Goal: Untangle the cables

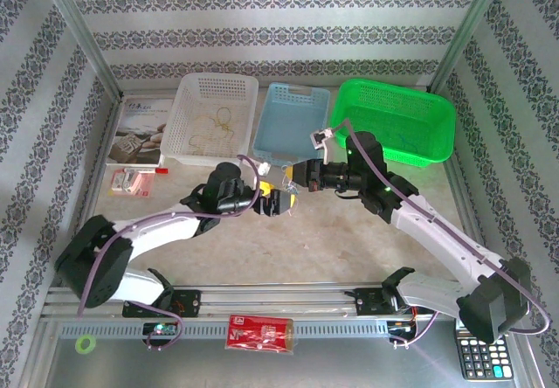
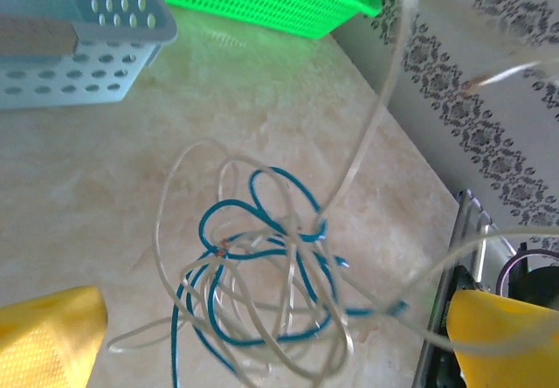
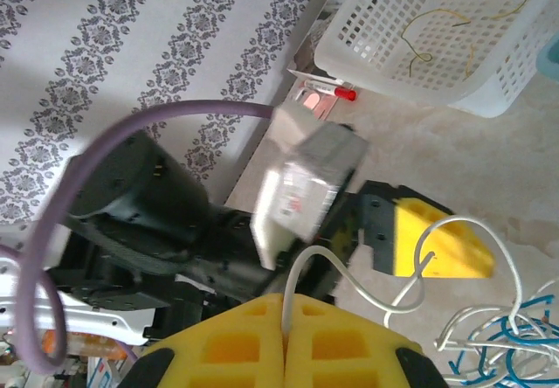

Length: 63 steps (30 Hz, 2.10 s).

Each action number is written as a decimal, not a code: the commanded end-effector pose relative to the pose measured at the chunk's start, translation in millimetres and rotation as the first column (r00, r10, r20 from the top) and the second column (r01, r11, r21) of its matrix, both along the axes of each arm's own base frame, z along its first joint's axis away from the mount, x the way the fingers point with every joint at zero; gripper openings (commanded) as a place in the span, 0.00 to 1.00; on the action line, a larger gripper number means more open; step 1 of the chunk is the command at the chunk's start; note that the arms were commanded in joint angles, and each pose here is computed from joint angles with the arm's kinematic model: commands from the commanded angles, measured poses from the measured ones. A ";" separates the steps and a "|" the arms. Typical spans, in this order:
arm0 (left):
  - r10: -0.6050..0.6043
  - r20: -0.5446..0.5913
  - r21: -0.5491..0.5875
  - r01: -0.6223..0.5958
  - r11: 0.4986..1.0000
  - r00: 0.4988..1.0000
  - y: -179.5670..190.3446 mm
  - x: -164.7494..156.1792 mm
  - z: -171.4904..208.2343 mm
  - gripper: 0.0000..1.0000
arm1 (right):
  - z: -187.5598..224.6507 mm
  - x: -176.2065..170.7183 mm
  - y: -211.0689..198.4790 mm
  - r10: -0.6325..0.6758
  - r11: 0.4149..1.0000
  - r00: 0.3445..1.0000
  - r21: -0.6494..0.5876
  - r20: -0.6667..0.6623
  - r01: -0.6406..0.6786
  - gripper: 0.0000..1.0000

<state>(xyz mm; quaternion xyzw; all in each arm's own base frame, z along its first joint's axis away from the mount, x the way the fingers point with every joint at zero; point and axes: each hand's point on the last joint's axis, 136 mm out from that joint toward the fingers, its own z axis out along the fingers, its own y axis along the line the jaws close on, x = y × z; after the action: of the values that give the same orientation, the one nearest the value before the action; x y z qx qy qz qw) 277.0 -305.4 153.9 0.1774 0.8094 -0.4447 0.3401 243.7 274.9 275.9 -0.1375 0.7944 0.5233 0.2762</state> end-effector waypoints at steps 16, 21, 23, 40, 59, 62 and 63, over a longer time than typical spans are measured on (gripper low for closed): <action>0.009 0.000 -0.121 -0.009 0.993 1.000 -20.0 13.9 -18.6 0.18 | 78.3 -10.3 6.1 0.042 0.989 0.992 0.139 0.119 -0.058 0.00; 0.022 -0.036 -0.092 -0.025 0.995 0.999 -10.8 5.0 -35.0 0.22 | 115.2 -5.3 -4.9 -0.007 0.984 0.978 0.175 0.207 -0.030 0.00; 0.026 -0.049 -0.079 -0.030 0.996 0.998 -7.7 1.8 -42.3 0.23 | 132.4 -4.0 -12.2 -0.036 0.981 0.968 0.193 0.250 -0.013 0.00; 0.058 -0.100 -0.048 -0.063 0.997 0.993 11.0 -16.0 -67.1 0.19 | 174.4 -9.3 -46.5 -0.153 0.966 0.928 0.250 0.339 0.068 0.00; 0.013 -0.004 -0.102 -0.013 0.995 1.000 14.2 -28.3 0.1 0.80 | 130.5 -0.3 -30.0 -0.104 0.976 0.967 0.211 0.233 0.055 0.00; 0.015 0.028 -0.107 -0.012 0.994 0.999 14.5 -26.8 16.0 0.84 | 123.0 -0.8 -24.9 -0.089 0.979 0.971 0.199 0.222 0.044 0.00; 0.015 0.037 -0.110 -0.011 0.994 0.999 13.6 -25.6 20.8 0.85 | 121.7 -1.3 -23.1 -0.083 0.980 0.972 0.197 0.220 0.040 0.00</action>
<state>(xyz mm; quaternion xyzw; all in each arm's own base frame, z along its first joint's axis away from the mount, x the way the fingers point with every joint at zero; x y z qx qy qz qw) 254.8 -286.5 163.1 0.1396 0.7816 -0.4860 0.3652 245.3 246.9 395.3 -0.1337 0.7163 0.5630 0.3901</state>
